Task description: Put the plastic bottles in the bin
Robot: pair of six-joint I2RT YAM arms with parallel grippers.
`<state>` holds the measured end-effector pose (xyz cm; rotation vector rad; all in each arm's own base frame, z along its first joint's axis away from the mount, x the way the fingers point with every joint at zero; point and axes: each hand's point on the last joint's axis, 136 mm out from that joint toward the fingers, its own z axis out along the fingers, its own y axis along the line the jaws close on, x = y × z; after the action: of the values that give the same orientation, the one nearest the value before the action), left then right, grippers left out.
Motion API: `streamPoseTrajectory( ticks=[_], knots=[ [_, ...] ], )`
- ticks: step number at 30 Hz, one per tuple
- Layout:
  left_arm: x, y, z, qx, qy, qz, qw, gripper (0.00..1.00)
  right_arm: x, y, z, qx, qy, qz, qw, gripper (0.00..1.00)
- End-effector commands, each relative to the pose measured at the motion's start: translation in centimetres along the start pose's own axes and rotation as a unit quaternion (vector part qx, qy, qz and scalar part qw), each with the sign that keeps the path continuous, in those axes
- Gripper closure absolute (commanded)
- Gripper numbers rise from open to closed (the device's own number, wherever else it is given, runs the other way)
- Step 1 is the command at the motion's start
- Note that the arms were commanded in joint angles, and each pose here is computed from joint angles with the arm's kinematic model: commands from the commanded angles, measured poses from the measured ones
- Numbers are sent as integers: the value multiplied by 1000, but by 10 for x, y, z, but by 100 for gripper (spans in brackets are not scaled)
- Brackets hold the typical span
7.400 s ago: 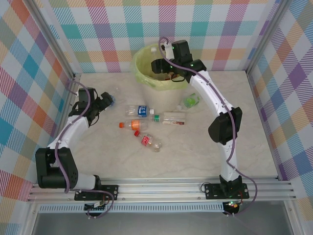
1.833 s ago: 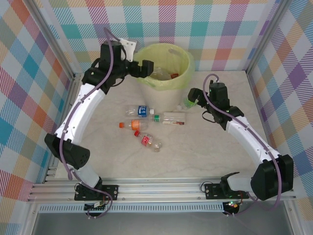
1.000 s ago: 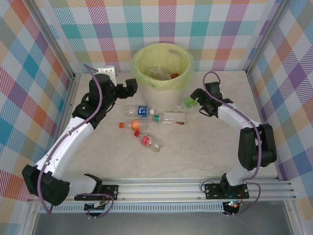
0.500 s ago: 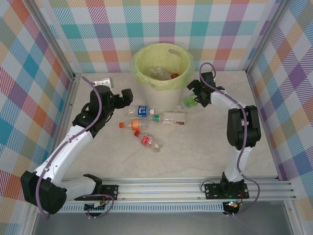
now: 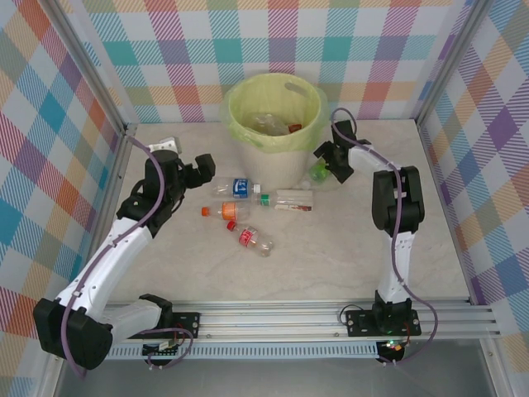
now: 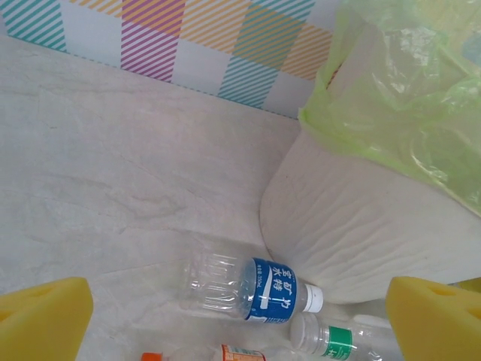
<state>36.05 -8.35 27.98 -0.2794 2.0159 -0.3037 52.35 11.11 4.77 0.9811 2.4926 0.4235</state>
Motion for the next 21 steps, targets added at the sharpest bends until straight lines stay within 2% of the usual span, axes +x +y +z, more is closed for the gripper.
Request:
streamPoseTrajectory(
  ticks=[1,5,7,11,21],
  knots=[
    [6,4,4,-2,9,-12,1000,0,10,0,9,-6,31,-45,998,11],
    [11,6,7,-1,18,-20,1000,0,10,0,13,-4,38,-78,996,19],
    [11,6,6,0,18,-21,1000,0,8,-2,10,0,30,-83,996,26],
    [16,11,6,-6,21,-22,1000,0,16,1,-1,-35,28,-80,996,42],
    [28,12,13,-2,42,-30,999,0,10,-17,-47,-53,-47,-82,994,53]
  ],
)
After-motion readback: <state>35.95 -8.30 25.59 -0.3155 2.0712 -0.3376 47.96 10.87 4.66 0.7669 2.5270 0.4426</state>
